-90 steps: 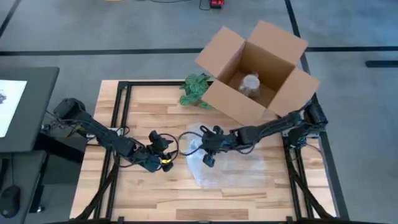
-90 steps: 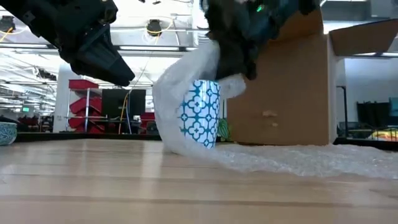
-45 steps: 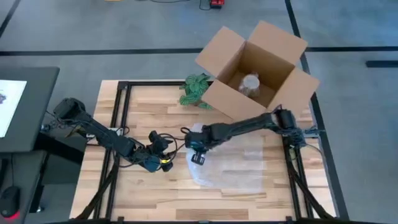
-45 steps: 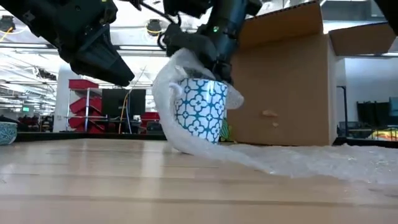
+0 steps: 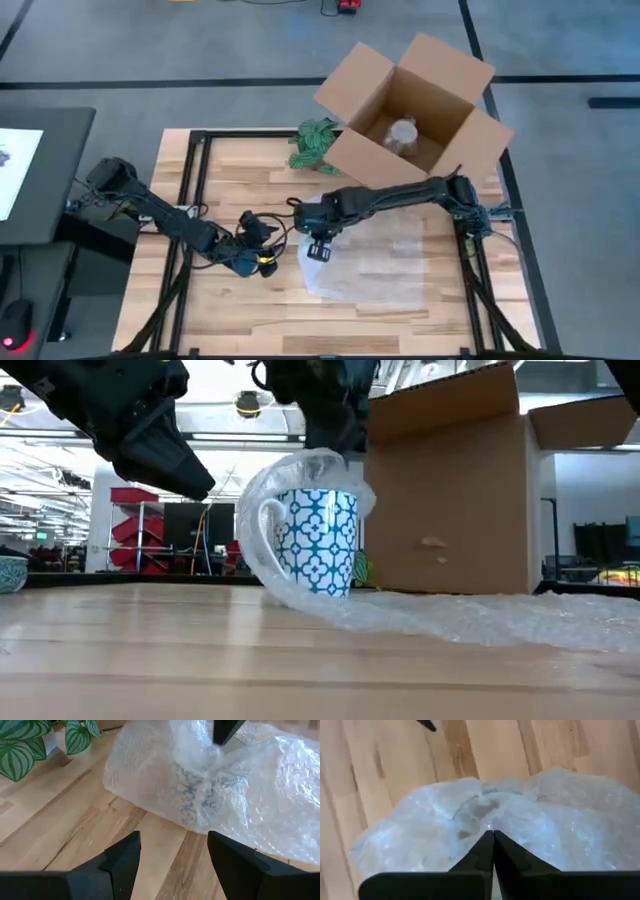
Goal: Wrap mug
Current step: Wrap the blue mug
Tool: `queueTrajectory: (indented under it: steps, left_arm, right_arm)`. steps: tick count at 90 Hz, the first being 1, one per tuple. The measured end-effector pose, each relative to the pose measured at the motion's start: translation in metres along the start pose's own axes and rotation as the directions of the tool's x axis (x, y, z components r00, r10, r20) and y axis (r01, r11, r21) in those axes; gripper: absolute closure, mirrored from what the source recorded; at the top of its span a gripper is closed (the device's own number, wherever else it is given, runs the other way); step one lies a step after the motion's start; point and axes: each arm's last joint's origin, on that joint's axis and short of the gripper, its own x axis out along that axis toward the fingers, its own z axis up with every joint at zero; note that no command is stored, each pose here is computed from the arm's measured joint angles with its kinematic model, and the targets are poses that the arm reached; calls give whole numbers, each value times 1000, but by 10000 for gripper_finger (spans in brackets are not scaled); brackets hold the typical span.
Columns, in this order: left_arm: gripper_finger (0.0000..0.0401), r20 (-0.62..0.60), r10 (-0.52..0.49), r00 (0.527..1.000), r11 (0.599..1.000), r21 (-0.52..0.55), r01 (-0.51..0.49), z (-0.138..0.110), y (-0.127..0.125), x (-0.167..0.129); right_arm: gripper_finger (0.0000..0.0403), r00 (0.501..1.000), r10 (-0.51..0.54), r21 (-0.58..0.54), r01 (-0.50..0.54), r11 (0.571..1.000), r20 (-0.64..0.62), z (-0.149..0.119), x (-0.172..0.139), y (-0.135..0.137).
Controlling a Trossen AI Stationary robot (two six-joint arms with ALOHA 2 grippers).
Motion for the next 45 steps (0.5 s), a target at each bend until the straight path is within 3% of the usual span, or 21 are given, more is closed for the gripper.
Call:
queueTrajectory:
  steps: [11, 22, 45]
  left_arm:
    - [189, 0, 0, 1000, 1000, 0, 0, 0, 0, 0]
    - [189, -1, 0, 1000, 1000, -1, 0, 0, 0, 0]
    - [189, -1, -1, 1000, 1000, -3, 1, 0, 0, 0]
  right_arm:
    - [403, 999, 0, -9, 1, 1000, 43, 4, -11, 5]
    - [403, 993, -100, 19, 99, 995, 64, 4, -9, 5]
    - [403, 985, -167, 20, 168, 986, -40, 4, 43, -2]
